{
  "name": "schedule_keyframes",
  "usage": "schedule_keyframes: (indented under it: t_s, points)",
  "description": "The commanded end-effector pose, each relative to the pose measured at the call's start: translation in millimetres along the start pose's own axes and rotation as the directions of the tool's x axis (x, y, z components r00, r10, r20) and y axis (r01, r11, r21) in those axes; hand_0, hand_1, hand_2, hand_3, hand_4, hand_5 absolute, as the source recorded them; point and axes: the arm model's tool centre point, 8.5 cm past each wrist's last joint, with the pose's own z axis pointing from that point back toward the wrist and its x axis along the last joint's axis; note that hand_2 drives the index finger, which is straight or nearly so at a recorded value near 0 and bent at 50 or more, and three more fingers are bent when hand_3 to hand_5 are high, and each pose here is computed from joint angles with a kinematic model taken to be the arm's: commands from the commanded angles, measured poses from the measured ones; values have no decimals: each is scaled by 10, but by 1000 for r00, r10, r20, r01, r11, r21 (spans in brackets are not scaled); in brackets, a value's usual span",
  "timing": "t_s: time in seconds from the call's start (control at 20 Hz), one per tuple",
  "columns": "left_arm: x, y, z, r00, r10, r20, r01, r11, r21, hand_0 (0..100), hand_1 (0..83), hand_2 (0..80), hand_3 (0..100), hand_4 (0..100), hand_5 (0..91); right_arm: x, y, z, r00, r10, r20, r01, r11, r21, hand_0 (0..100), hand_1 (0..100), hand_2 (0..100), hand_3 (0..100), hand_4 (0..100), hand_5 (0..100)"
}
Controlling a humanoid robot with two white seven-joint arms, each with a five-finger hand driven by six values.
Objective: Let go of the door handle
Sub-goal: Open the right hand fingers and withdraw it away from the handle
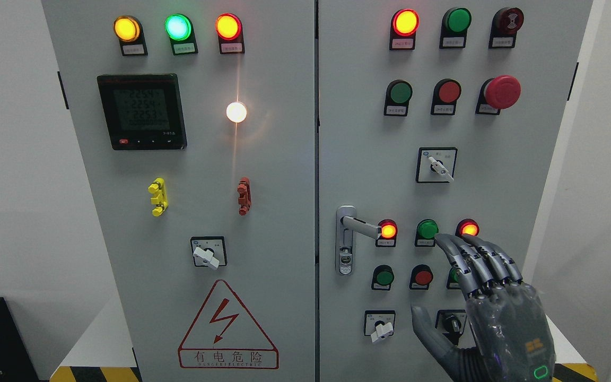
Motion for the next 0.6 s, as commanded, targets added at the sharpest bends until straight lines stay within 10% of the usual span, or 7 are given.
schedule_keyframes:
  t_s: [0.0,0.55]
  points:
    - [68,11,-1,1000,-3,-3,3,1000,4,120,556,0,0,0,0,-417,-141,189,995,-39,-97,37,999,-20,511,171,0,26,8,0]
    - [68,11,-1,1000,-3,-3,3,1000,4,120,556,0,0,0,0,-345,-192,133,999,-31,-35,30,999,-29,481,169,0,0,0,0]
